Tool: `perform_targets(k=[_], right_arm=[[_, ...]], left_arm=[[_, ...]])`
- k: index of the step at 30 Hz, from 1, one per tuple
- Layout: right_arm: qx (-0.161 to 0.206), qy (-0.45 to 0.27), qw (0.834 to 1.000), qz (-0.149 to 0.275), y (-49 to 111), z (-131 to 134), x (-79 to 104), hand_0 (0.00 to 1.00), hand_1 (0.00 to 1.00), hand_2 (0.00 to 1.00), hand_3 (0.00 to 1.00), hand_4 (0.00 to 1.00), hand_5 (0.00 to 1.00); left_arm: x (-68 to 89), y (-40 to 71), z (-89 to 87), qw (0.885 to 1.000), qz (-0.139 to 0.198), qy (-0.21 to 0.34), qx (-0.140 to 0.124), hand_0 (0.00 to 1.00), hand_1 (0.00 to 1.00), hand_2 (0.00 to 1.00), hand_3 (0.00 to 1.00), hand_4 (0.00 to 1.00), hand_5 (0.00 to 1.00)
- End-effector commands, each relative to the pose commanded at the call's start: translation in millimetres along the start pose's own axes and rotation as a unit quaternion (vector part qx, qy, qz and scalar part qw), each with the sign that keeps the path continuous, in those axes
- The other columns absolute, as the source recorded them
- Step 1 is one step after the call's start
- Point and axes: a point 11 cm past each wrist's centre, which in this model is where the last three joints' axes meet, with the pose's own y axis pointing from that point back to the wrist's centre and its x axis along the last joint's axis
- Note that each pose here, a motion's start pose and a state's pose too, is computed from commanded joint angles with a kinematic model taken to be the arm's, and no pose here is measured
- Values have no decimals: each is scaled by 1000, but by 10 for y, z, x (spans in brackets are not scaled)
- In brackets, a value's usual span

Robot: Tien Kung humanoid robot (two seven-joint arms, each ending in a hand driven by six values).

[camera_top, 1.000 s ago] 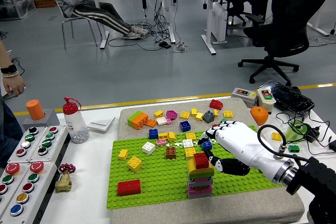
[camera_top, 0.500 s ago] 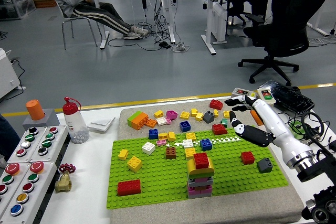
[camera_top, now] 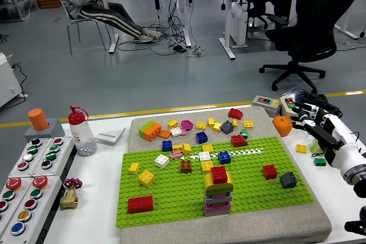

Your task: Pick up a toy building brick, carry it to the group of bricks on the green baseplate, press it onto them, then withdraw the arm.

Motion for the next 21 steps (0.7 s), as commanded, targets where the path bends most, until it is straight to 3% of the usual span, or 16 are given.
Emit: perform_targets(k=[6, 13, 21], right_arm=[[-22, -113, 993, -8, 4, 66, -24, 751, 757, 773, 741, 465, 350], [-59, -243, 968, -14, 36, 211, -82, 756, 758, 772, 734, 480, 393], [-78, -331, 940, -22, 58, 276, -140, 758, 757, 772, 733, 482, 400]], left_arm=[[-43, -3, -23, 1000, -4, -2, 3, 627, 597, 603, 414, 282, 930], [-82, -10, -63, 1000, -8, -4, 8, 627, 598, 607, 420, 282, 929], [-86, -18, -89, 1000, -8, -5, 11, 627, 598, 606, 419, 283, 930]])
